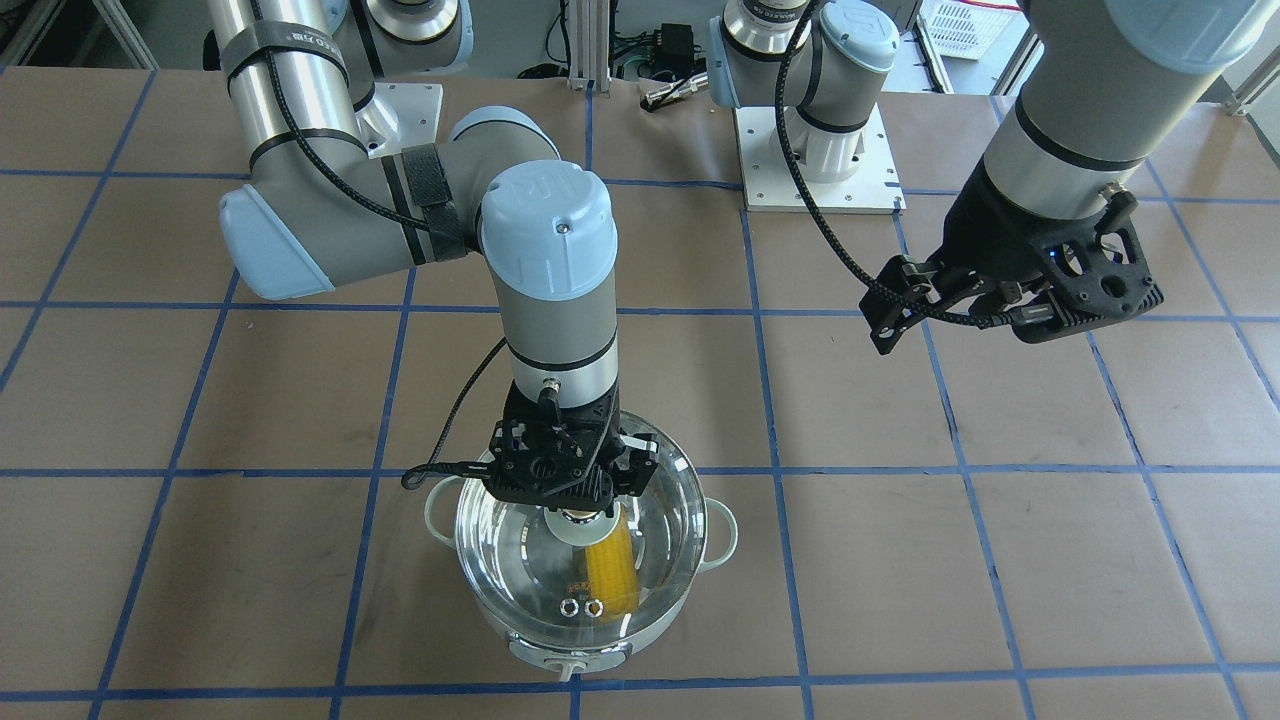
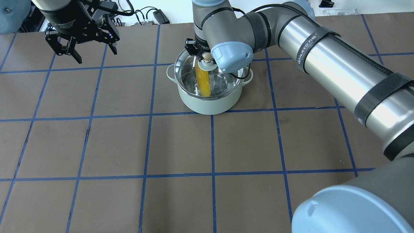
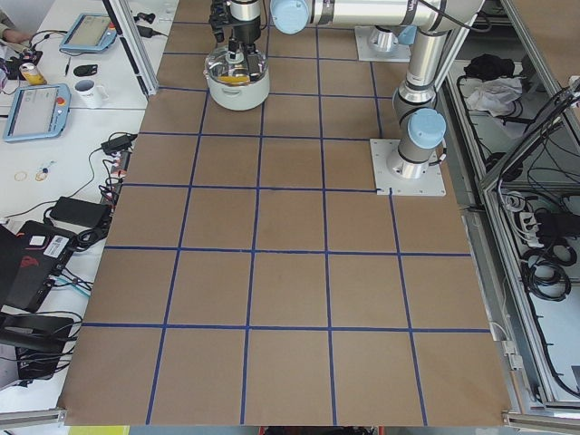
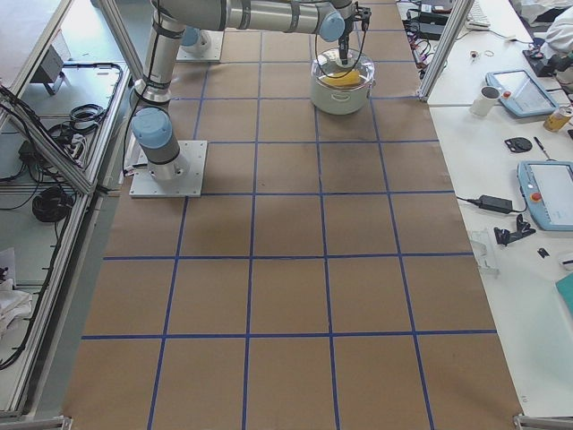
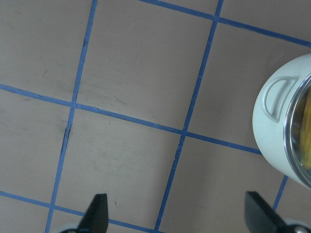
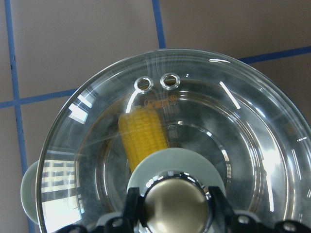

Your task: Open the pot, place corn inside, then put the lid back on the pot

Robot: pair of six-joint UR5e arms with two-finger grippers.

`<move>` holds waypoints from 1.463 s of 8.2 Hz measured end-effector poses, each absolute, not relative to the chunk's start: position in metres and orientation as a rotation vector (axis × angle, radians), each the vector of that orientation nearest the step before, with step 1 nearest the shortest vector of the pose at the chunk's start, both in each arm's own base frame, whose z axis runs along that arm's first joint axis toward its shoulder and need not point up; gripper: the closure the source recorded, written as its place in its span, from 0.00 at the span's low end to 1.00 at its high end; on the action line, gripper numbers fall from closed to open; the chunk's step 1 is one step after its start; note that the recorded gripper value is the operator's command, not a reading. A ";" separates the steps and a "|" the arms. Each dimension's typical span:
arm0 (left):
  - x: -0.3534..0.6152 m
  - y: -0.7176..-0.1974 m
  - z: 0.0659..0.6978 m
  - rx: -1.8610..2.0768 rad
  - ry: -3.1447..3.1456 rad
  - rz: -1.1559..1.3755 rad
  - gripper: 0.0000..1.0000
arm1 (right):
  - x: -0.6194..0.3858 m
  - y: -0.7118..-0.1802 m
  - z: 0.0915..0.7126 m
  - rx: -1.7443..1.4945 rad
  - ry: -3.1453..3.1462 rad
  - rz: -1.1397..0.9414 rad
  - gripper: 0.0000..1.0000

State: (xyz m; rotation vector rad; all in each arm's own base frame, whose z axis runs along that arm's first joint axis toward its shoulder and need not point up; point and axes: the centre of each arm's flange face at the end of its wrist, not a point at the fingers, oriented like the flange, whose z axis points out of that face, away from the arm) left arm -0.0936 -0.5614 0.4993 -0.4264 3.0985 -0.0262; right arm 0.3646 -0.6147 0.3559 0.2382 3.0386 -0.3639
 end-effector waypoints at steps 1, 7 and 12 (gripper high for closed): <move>-0.093 -0.562 0.498 -0.428 3.098 -0.024 0.00 | 0.365 -0.615 0.355 0.236 3.040 -0.363 0.76; -0.090 -0.551 0.501 -0.425 3.051 0.040 0.00 | 0.364 -0.613 0.353 0.239 3.040 -0.352 0.76; -0.090 -0.548 0.500 -0.417 3.041 0.065 0.00 | 0.364 -0.611 0.352 0.236 3.045 -0.336 0.75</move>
